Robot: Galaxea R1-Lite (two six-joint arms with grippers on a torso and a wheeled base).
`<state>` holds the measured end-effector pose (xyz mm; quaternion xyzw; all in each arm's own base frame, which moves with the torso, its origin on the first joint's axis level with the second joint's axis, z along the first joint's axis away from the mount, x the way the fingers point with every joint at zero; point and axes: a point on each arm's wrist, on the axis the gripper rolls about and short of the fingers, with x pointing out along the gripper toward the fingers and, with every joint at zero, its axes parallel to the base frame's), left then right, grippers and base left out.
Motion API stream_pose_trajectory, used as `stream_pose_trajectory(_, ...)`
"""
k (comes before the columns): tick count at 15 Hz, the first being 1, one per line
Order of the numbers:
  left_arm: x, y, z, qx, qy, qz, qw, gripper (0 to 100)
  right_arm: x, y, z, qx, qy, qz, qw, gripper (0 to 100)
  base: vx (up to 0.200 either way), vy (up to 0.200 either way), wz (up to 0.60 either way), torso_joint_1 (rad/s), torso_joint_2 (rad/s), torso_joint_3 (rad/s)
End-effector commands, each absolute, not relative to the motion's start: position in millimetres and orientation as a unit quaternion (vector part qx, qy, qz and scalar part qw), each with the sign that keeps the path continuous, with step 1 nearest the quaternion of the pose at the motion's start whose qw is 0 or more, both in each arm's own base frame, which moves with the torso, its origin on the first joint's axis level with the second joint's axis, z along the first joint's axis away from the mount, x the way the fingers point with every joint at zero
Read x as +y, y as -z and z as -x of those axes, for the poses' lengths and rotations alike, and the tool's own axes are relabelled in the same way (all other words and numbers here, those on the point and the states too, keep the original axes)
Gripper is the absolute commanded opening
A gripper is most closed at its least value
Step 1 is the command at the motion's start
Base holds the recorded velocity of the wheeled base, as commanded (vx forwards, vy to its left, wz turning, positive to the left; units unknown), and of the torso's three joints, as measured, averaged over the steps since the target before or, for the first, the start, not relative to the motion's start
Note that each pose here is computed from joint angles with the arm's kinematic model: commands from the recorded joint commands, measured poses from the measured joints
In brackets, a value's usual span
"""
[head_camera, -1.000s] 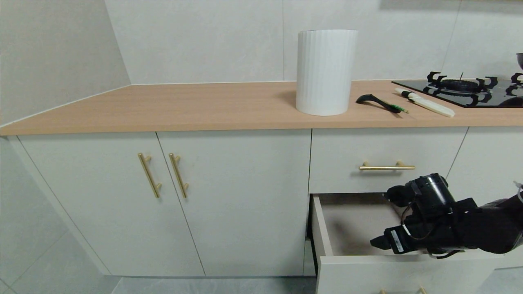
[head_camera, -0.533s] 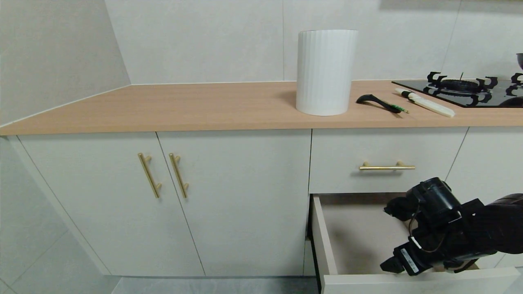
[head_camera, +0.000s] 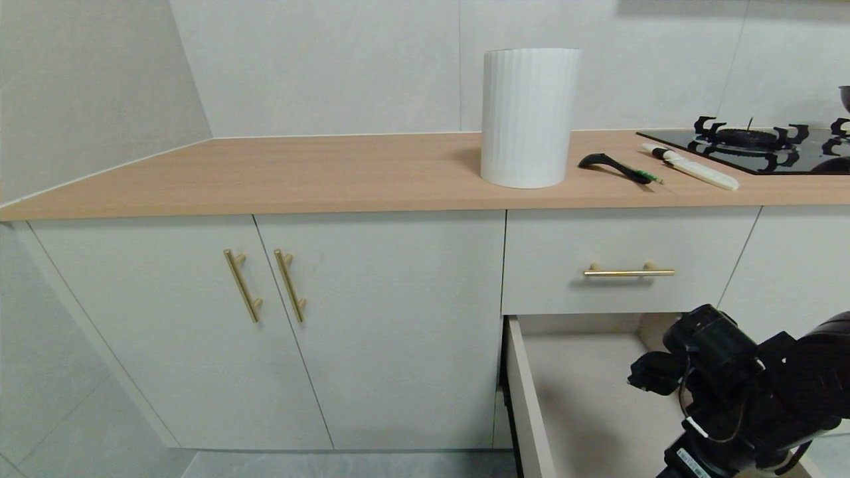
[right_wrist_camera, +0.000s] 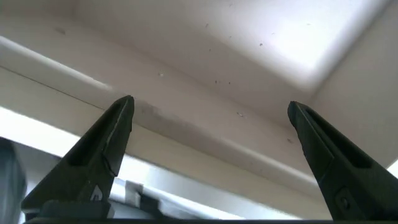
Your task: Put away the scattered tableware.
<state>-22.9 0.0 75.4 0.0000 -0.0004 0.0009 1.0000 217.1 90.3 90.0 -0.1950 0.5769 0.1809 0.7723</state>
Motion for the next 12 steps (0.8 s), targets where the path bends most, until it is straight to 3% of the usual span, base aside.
stream_pose_trajectory(1,0,-75,23,0.001,-0.001,0.0,1.0,100,92,-93,-215,0.57,-0.183,0.197,0.776,100,0.0,0.0,0.0,0.0,0.0,0.0)
stream_pose_trajectory(5,0,-75,23,0.001,-0.001,0.0,1.0,100,94,-99,-222,0.557,-0.177,0.186,0.79,100,0.0,0.0,0.0,0.0,0.0,0.0)
stream_pose_trajectory(12,0,-75,23,0.0,-0.001,0.0,1.0,100,97,-134,-243,0.462,-0.122,0.065,0.876,100,0.0,0.0,0.0,0.0,0.0,0.0)
